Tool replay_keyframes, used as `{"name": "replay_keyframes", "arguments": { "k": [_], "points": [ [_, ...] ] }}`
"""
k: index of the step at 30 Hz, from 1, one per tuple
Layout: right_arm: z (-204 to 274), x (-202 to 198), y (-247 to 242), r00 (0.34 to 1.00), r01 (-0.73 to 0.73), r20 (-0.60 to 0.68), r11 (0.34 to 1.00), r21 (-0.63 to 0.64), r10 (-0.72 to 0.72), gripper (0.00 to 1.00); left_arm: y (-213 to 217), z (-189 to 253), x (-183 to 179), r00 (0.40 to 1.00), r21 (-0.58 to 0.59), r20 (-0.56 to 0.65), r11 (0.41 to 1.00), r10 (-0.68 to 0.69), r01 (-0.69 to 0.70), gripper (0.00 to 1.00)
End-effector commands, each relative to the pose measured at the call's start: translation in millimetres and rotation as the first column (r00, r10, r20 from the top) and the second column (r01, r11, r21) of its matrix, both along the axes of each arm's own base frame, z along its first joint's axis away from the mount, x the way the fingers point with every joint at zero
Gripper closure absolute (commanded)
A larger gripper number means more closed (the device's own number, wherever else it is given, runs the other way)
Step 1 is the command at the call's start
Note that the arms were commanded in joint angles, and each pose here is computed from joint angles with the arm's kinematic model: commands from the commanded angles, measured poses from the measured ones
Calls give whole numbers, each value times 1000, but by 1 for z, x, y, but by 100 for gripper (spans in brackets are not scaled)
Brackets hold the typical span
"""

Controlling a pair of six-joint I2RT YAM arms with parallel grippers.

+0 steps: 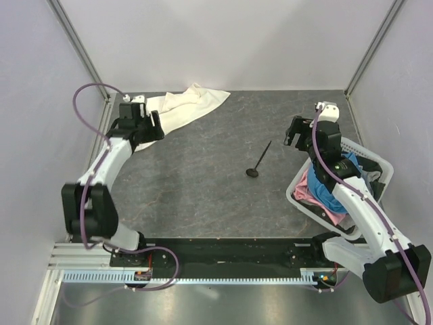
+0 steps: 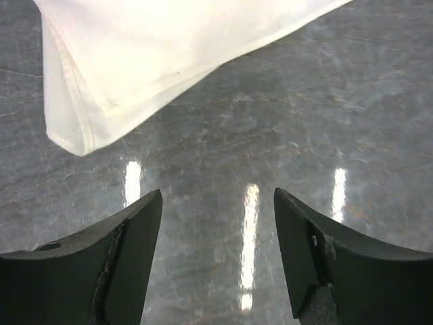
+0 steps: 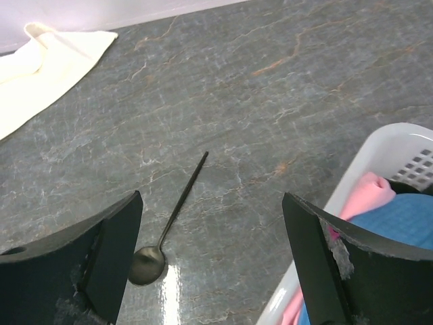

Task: Fold the napkin, place the utensils inside, and roll it up
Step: Move the napkin to the centre of the board

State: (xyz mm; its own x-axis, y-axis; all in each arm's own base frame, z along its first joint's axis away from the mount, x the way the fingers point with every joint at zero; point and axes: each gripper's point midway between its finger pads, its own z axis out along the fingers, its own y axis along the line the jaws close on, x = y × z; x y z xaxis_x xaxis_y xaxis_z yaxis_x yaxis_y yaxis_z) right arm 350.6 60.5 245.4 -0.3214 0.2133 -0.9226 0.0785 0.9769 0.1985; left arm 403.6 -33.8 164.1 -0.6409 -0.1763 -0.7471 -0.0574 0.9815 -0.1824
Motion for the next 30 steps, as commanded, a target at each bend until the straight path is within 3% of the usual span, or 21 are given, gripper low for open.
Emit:
{"name": "replay_keyframes", "arguments": {
  "k": [1, 7, 16, 24, 27, 30],
  "points": [
    [22, 20, 17, 996, -58, 69, 998, 40, 55, 7, 21, -22, 47, 995, 52, -56, 996, 80, -77, 28],
    [5, 30, 27, 995, -96, 28, 994, 44, 95, 6, 53, -55, 90, 978, 82, -106, 982, 180, -171, 29],
    [-4, 33, 29, 995, -102, 8, 994, 45, 101, 6, 85, -93, 94, 950, 47, -182, 968, 252, -248, 35],
    [-9, 35, 30, 995, -103, -7, 994, 42, 103, 6, 83, -126, 98, 942, 19, -253, 975, 221, -223, 41],
    [-11, 36, 32, 994, -112, -12, 993, 46, 113, 6, 85, -135, 99, 938, 29, -268, 975, 220, -221, 44],
    [-11, 37, 34, 993, -117, -13, 992, 51, 118, 6, 85, -140, 99, 936, 26, -277, 975, 218, -219, 57]
  ]
}}
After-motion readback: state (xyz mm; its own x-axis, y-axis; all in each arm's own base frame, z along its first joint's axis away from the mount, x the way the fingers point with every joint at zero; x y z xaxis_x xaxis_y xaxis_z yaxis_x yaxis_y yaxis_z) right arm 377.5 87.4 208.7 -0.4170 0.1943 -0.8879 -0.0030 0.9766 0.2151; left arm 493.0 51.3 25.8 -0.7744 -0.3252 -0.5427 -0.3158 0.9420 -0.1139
